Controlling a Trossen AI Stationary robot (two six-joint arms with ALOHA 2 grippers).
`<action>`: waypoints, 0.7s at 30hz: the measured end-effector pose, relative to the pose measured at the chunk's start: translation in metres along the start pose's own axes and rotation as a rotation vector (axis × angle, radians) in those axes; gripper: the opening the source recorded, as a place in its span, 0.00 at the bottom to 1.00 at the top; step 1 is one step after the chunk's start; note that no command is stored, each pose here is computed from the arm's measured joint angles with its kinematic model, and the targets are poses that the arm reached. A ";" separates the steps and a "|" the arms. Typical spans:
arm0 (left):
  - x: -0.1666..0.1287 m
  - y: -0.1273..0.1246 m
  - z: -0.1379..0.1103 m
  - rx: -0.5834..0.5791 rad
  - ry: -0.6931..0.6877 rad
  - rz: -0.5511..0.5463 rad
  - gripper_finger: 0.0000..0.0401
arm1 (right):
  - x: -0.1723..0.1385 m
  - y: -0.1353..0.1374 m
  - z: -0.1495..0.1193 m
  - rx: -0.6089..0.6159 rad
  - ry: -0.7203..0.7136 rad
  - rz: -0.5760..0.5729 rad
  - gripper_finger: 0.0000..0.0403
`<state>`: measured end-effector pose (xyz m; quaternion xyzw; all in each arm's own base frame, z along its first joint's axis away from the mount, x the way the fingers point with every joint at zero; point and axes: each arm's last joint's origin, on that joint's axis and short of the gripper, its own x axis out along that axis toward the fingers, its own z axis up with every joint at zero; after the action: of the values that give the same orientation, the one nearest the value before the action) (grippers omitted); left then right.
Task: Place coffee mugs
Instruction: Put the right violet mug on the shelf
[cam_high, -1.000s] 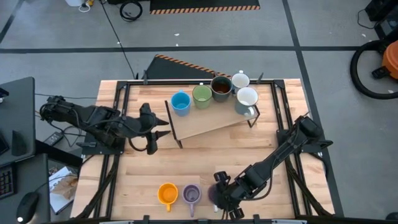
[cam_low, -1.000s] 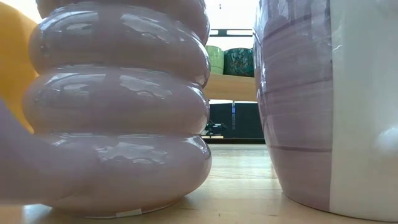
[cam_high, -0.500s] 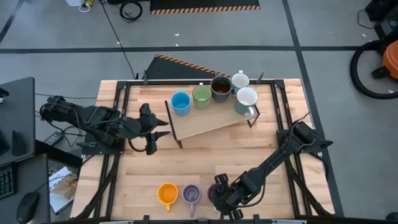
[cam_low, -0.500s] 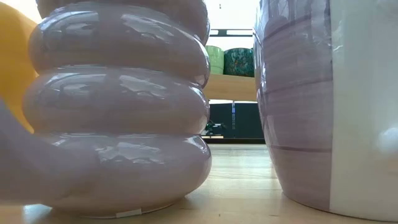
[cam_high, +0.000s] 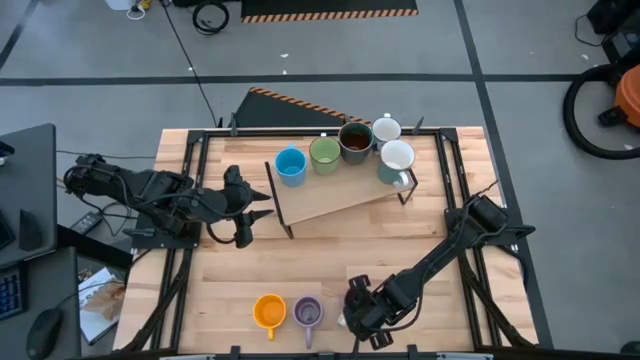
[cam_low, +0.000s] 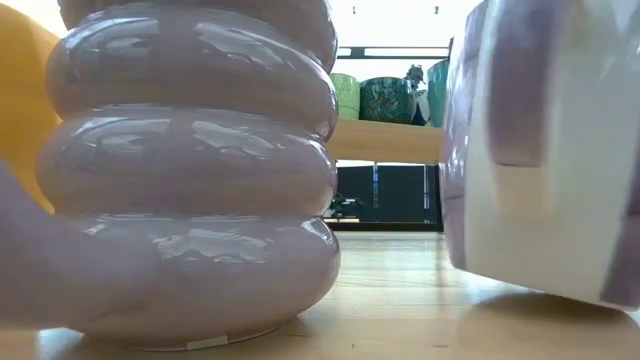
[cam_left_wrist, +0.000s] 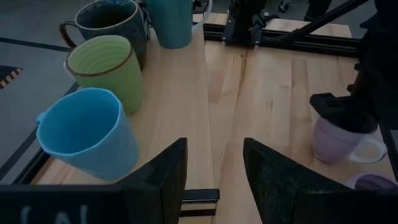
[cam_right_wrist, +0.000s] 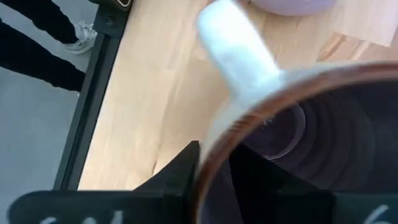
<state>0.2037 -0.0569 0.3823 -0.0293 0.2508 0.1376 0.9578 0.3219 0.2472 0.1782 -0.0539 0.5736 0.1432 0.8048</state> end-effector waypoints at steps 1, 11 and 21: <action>0.000 0.000 0.000 0.000 0.000 0.000 0.41 | 0.000 0.000 0.000 0.000 0.000 0.001 0.22; 0.000 0.000 0.000 0.000 0.000 0.000 0.41 | -0.006 -0.009 -0.003 -0.037 0.054 0.002 0.07; 0.000 0.000 0.000 0.002 -0.003 0.004 0.41 | -0.053 -0.033 -0.005 -0.113 0.059 -0.014 0.09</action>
<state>0.2037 -0.0568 0.3825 -0.0278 0.2495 0.1394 0.9579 0.3112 0.2056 0.2235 -0.1074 0.5875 0.1678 0.7843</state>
